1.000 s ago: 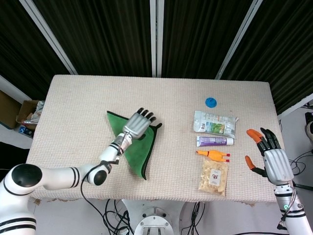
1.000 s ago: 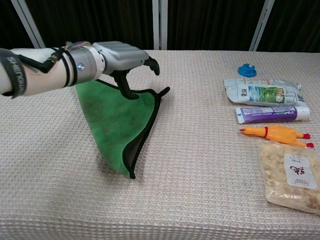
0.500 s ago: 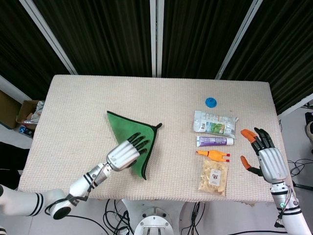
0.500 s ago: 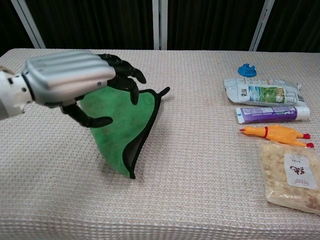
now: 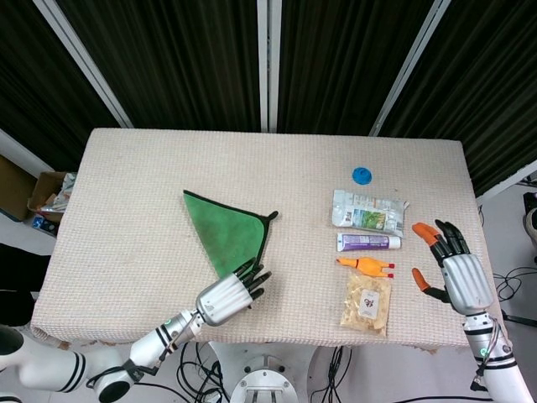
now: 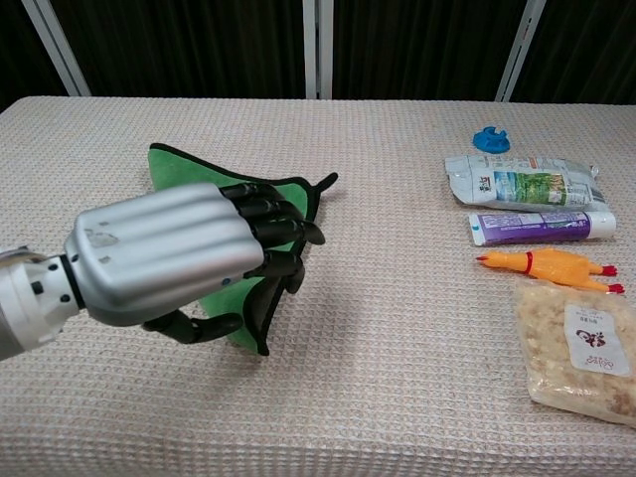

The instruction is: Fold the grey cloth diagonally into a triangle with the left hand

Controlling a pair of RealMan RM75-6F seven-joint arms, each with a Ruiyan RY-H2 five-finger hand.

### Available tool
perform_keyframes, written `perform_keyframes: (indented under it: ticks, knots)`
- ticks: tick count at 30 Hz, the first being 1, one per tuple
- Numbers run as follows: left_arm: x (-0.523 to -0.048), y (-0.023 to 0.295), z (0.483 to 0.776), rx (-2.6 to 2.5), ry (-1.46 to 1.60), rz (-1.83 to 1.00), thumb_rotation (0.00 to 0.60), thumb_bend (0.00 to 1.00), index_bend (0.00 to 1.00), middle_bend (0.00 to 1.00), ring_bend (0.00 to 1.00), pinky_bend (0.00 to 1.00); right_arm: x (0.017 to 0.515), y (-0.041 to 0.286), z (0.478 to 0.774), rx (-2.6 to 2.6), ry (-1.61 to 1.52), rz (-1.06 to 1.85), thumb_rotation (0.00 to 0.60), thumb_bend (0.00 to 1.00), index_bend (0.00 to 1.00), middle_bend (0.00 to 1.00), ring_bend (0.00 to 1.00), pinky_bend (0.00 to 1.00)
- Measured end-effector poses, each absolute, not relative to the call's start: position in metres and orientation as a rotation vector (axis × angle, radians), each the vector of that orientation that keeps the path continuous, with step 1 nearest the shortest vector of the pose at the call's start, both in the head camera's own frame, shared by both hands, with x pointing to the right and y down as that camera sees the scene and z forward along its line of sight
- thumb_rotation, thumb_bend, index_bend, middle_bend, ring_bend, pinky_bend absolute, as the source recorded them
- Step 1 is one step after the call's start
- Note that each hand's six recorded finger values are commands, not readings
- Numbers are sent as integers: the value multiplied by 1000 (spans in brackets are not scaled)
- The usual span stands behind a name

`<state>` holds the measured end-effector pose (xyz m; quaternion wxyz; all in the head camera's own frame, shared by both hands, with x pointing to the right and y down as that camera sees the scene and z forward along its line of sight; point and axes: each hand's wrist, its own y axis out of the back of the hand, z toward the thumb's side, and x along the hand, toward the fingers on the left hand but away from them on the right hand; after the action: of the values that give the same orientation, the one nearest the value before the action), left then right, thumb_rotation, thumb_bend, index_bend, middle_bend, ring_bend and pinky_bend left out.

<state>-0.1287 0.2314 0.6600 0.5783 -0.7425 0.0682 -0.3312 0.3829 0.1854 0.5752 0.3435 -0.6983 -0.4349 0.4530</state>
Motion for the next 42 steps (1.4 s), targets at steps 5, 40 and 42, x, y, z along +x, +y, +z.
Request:
perform_keyframes:
  ticks: [5,40,42]
  knots:
    - [-128,240,674,-1683,132,-826,600,344,364,104,105,105,383,185,576,-1817,-1131,1182,600,297,135,138,0,38]
    - [-146,226,664,-1768,385,-797,600,456,648,155,105,104,385,184,578,-1825,-1132,1194,600,292,135,137,0,38]
    - [-154,210,661,-1766,435,-813,600,456,653,155,105,104,385,184,578,-1825,-1132,1194,600,293,135,137,0,38]
